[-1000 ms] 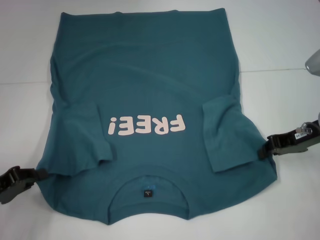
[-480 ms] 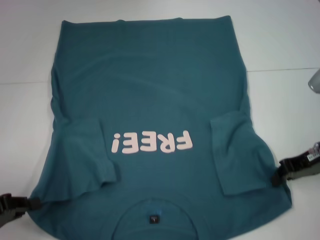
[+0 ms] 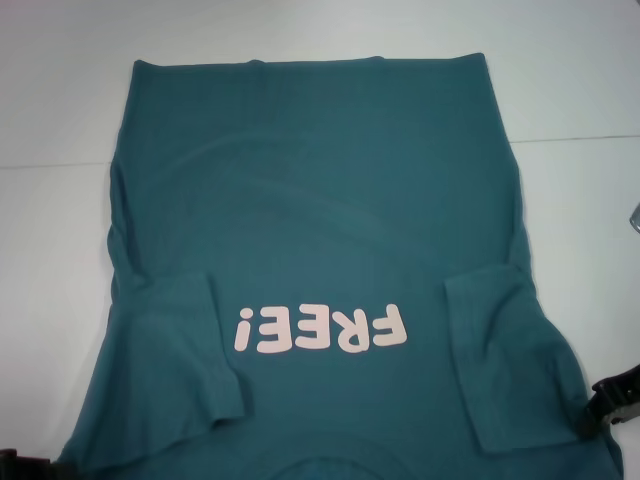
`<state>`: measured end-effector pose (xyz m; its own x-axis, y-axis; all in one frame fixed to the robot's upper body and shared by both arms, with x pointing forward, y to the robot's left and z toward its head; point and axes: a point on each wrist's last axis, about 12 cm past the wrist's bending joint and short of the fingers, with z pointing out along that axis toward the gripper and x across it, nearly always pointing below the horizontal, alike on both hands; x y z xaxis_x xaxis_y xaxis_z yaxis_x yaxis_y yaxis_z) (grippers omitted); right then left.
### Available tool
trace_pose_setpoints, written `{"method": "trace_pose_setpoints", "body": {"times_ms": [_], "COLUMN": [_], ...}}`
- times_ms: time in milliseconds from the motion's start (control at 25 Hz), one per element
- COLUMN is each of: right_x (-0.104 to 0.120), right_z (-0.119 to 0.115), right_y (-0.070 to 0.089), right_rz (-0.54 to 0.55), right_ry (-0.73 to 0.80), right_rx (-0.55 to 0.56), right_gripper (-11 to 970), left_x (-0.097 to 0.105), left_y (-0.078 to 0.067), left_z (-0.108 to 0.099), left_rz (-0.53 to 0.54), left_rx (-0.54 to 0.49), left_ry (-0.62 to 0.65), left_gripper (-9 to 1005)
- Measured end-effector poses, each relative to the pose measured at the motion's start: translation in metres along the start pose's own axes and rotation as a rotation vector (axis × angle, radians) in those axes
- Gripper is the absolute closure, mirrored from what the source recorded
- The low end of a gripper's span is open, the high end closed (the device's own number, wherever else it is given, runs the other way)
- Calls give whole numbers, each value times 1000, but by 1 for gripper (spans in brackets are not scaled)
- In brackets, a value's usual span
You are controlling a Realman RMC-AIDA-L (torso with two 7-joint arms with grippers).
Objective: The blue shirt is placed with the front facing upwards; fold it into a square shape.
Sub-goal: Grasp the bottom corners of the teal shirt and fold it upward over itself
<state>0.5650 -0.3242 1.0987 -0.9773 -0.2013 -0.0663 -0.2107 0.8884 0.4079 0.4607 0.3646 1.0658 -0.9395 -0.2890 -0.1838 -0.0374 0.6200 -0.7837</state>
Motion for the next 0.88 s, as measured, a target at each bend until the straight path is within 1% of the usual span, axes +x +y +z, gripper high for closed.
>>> {"method": "trace_pose_setpoints", "body": {"times_ms": [80,200,400,600,680,880], "right_x": [3,4,-1,-12,-17,-22], "right_z": [-1,-3,-8,-19,-24,-28], "right_y": [-1,1,4,4,4,10], "right_rz": [-8,-34,-68,-78,-67,-53], "right_ry": [3,1,-15,-91,-136,-217], "right_rx": [-9,-38,-48,-62,-86,-176], "right_gripper": [891,888,884,879,878,873], "left_x": [2,4,-3,-24,-36,-62], "left_y": [-1,-8,-20,-35,-43,-60], "left_z": [-1,-4,-6,2,7,23], "left_rz": [2,30,73,127,142,159], "left_rx": [13,50,88,125,138,158], "left_ry": [15,48,75,69,64,45], "left_gripper": [969,969,970,970,970,969]}}
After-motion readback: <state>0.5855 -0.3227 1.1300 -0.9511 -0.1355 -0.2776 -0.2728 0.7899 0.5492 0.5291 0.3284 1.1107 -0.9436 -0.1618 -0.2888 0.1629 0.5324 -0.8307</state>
